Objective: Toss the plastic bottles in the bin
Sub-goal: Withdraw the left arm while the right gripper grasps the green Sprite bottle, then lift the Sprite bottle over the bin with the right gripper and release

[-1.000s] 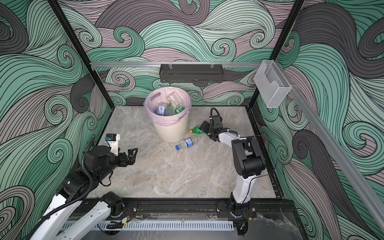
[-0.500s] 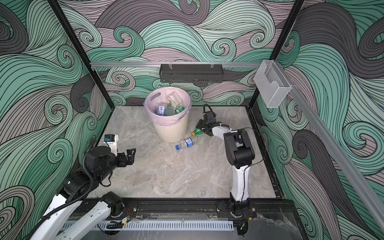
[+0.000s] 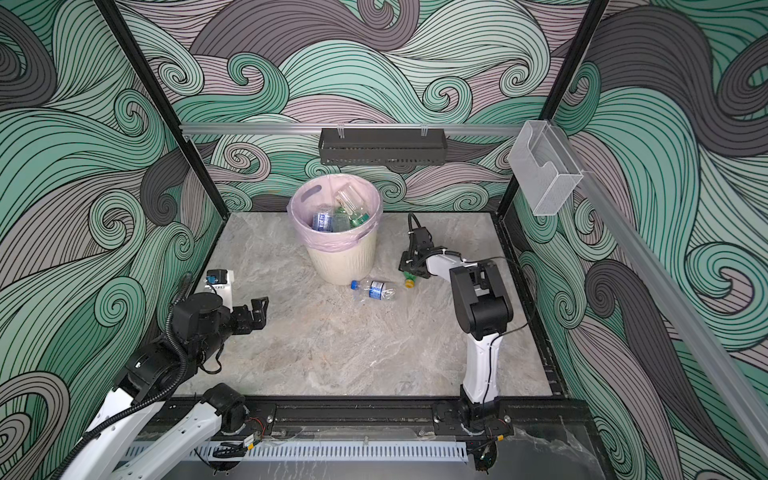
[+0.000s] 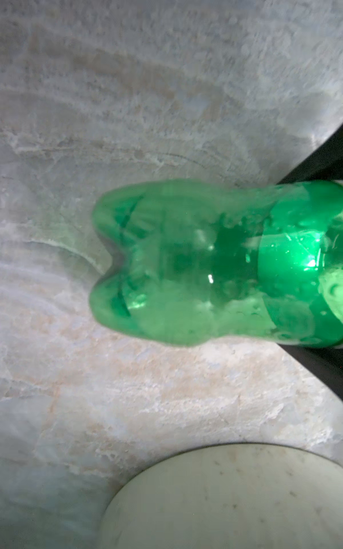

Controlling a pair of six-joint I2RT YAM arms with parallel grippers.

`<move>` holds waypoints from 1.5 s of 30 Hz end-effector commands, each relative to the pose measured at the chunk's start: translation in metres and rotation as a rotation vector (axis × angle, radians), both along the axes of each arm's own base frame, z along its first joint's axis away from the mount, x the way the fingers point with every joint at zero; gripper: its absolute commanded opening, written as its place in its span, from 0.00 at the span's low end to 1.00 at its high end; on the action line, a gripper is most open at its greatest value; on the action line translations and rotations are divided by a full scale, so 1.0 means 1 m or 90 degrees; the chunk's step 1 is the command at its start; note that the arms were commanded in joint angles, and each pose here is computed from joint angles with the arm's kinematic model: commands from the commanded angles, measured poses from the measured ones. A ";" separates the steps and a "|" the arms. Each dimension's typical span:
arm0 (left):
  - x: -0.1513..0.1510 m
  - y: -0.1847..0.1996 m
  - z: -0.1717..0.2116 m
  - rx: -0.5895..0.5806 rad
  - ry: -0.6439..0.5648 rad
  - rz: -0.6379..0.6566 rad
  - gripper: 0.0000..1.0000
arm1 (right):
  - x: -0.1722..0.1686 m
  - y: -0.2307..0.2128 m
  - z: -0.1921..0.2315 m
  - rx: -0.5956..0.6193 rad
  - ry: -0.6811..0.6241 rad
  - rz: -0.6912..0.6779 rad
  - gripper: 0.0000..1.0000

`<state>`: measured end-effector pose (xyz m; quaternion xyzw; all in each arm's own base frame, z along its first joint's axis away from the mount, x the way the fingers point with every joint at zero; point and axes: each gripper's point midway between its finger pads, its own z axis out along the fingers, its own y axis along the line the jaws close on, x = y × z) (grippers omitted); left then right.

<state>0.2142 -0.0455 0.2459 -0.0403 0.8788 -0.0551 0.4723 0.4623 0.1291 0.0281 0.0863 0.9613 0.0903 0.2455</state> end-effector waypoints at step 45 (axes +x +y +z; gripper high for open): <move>0.009 -0.007 -0.002 -0.008 0.031 0.003 0.99 | -0.028 0.204 0.400 0.237 -0.368 0.392 0.82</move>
